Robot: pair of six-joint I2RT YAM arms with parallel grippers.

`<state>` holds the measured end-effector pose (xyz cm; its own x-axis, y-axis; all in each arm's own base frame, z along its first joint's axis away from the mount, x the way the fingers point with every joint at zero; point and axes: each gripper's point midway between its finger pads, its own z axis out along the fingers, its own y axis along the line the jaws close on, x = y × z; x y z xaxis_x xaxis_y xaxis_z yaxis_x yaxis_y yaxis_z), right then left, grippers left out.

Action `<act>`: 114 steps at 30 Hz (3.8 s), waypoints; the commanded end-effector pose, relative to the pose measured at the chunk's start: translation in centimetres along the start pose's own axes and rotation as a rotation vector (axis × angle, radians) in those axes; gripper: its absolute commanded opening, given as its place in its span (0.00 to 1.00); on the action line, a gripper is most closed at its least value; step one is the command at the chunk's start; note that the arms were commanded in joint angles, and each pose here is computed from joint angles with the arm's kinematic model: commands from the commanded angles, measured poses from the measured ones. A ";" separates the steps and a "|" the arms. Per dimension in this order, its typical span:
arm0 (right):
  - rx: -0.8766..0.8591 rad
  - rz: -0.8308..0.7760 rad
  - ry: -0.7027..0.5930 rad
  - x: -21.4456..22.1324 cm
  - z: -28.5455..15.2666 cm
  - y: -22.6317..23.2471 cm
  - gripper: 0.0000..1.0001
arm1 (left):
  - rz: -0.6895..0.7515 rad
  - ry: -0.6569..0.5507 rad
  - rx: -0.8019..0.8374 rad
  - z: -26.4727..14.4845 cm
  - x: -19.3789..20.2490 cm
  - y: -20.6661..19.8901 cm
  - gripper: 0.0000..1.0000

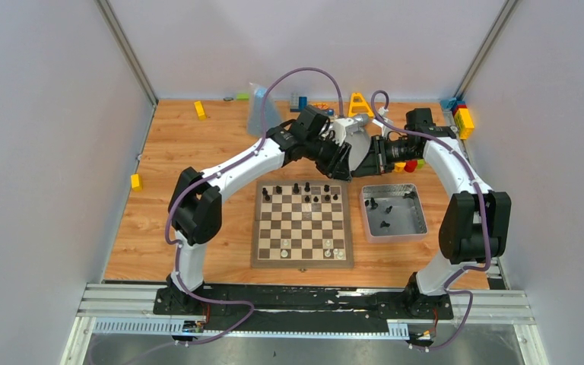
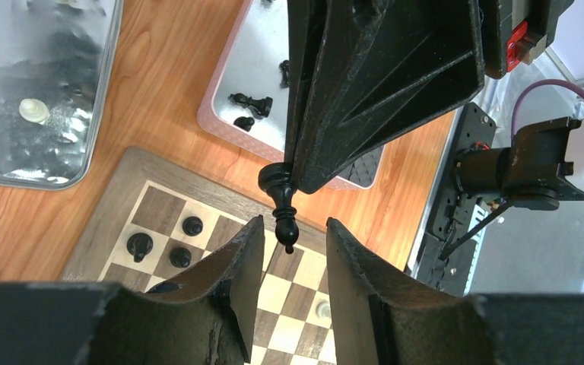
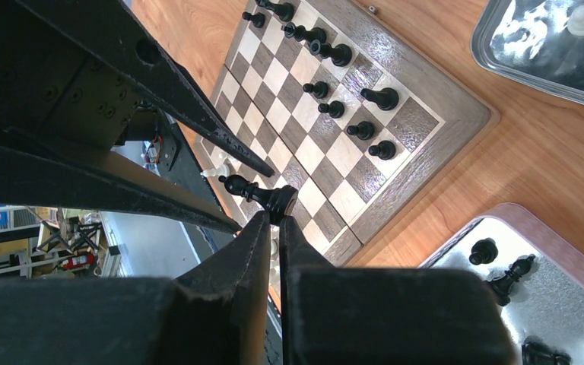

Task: Set up the chess pieces on the board
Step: Place the chess piece on the chessboard.

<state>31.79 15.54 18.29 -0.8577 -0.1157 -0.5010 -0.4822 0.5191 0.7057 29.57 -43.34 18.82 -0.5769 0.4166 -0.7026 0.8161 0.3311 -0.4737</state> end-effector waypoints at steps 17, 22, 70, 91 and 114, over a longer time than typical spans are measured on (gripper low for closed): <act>-0.019 -0.058 -0.040 -1.5 -0.3 0.5 0.00 | 0.023 -0.034 0.045 -0.1 -2.0 -1.5 0.18; -0.018 -0.058 -0.037 -1.3 -0.3 0.4 0.00 | 0.035 -0.034 0.044 -0.2 -2.0 -1.6 0.08; 0.162 -0.038 -0.165 2.5 -5.6 -5.9 0.39 | 0.300 0.644 -0.348 -2.2 7.2 10.3 0.03; 0.156 -0.025 -0.148 3.2 -5.2 -6.3 0.38 | 0.480 0.589 -0.443 -7.1 3.7 7.4 0.00; 0.134 -0.003 -0.126 3.8 -4.8 -6.6 0.37 | 0.378 0.860 -0.450 -12.7 9.8 12.2 0.00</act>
<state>30.62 7.49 13.78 -0.8415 -0.0089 -0.5401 -0.4132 0.6546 0.6330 33.51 -24.30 13.76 -0.2850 0.9554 -0.0774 0.9530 0.2911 0.0846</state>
